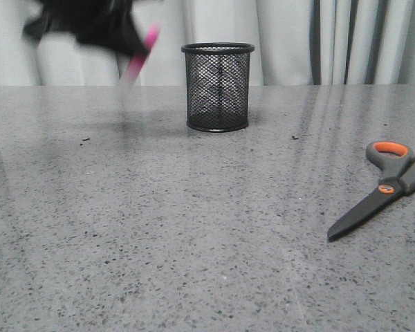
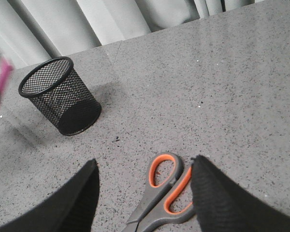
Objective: Put pen and scissors into bin
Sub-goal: 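Carry the highlighter over the mesh cup and drop it in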
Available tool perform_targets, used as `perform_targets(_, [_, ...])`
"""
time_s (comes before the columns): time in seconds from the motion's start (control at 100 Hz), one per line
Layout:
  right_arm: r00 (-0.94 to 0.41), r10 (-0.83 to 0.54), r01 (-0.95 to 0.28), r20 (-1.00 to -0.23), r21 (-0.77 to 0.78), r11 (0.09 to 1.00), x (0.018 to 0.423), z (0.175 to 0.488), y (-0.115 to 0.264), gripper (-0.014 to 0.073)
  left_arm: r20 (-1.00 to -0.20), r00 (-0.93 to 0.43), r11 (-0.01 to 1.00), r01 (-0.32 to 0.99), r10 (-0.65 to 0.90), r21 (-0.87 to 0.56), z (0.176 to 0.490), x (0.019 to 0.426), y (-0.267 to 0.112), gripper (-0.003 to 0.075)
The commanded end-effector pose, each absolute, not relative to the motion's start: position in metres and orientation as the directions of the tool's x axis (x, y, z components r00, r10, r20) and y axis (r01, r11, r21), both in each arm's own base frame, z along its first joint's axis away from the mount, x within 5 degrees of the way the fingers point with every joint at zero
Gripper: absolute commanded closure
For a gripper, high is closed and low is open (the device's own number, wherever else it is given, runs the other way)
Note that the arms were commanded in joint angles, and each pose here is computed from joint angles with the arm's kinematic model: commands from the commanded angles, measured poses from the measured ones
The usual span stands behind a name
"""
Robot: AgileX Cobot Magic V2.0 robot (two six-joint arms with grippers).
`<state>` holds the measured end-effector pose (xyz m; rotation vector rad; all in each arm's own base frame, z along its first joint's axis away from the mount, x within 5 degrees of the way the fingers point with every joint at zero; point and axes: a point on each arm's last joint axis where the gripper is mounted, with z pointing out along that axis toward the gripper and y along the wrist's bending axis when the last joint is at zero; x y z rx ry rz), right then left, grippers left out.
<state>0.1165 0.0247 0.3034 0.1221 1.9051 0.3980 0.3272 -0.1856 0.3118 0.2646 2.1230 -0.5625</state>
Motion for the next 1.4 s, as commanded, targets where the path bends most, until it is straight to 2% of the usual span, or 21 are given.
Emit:
perform_targets(0.0, [-0.279, 0.289, -0.125, -0.916, 0.333, 0.935, 0.12, 0.319, 0.024, 0.0216, -0.949, -0.22, 0.826, 0.472, -0.228, -0.308, 0.387, 0.307, -0.194, 0.0738])
perform_targets(0.08, [-0.275, 0.29, -0.125, -0.917, 0.333, 0.935, 0.12, 0.319, 0.024, 0.0216, -0.946, -0.063, 0.802, 0.515, -0.317, -0.303, 0.405, 0.297, -0.208, 0.0738])
perform_targets(0.18, [-0.275, 0.29, -0.125, -0.917, 0.333, 0.935, 0.12, 0.319, 0.024, 0.0216, -0.945, 0.005, 0.792, 0.547, -0.328, -0.272, 0.401, 0.295, -0.226, 0.0738])
perform_targets(0.45, [-0.281, 0.288, -0.124, -0.915, 0.333, 0.935, 0.12, 0.318, 0.024, 0.0216, -0.906, -0.02, 0.763, 0.532, -0.422, -0.367, 0.361, 0.321, -0.247, 0.0737])
perform_targets(0.6, [-0.284, 0.288, -0.123, -0.915, 0.333, 0.935, 0.12, 0.318, 0.024, 0.0216, -0.934, -0.033, 0.767, 0.562, -0.355, -0.311, 0.344, 0.327, -0.258, 0.0738])
perform_targets(0.83, [-0.311, 0.282, -0.12, -0.908, 0.332, 0.936, 0.119, 0.315, 0.025, 0.0216, -0.947, -0.072, 0.778, 0.553, -0.312, -0.299, 0.324, 0.335, -0.265, 0.0734])
perform_targets(0.88, [-0.32, 0.28, -0.118, -0.905, 0.331, 0.936, 0.119, 0.314, 0.025, 0.0216, -0.948, -0.076, 0.78, 0.55, -0.308, -0.298, 0.321, 0.336, -0.265, 0.0706])
perform_targets(0.93, [-0.33, 0.278, -0.117, -0.902, 0.331, 0.936, 0.119, 0.313, 0.025, 0.0216, -0.952, -0.071, 0.784, 0.551, -0.297, -0.286, 0.32, 0.336, -0.265, 0.0641])
perform_targets(1.05, [-0.334, 0.277, -0.116, -0.901, 0.331, 0.937, 0.119, 0.313, 0.025, 0.0216, -0.961, -0.042, 0.795, 0.553, -0.272, -0.249, 0.321, 0.337, -0.264, 0.0368])
perform_targets(1.1, [-0.334, 0.277, -0.116, -0.901, 0.331, 0.937, 0.119, 0.313, 0.025, 0.0216, -0.962, -0.03, 0.798, 0.552, -0.27, -0.241, 0.321, 0.337, -0.263, 0.0277])
perform_targets(1.15, [-0.334, 0.277, -0.116, -0.901, 0.331, 0.937, 0.119, 0.313, 0.025, 0.0216, -0.963, -0.019, 0.802, 0.549, -0.269, -0.234, 0.323, 0.338, -0.261, 0.022])
perform_targets(1.25, [-0.334, 0.277, -0.116, -0.901, 0.331, 0.937, 0.119, 0.313, 0.025, 0.0216, -0.964, 0.026, 0.809, 0.549, -0.265, -0.207, 0.338, 0.334, -0.254, 0.021])
perform_targets(1.39, [-0.343, 0.277, -0.116, -0.898, 0.333, 0.936, 0.118, 0.313, 0.025, 0.0216, -0.954, 0.08, 0.799, 0.569, -0.289, -0.194, 0.384, 0.31, -0.237, 0.0274])
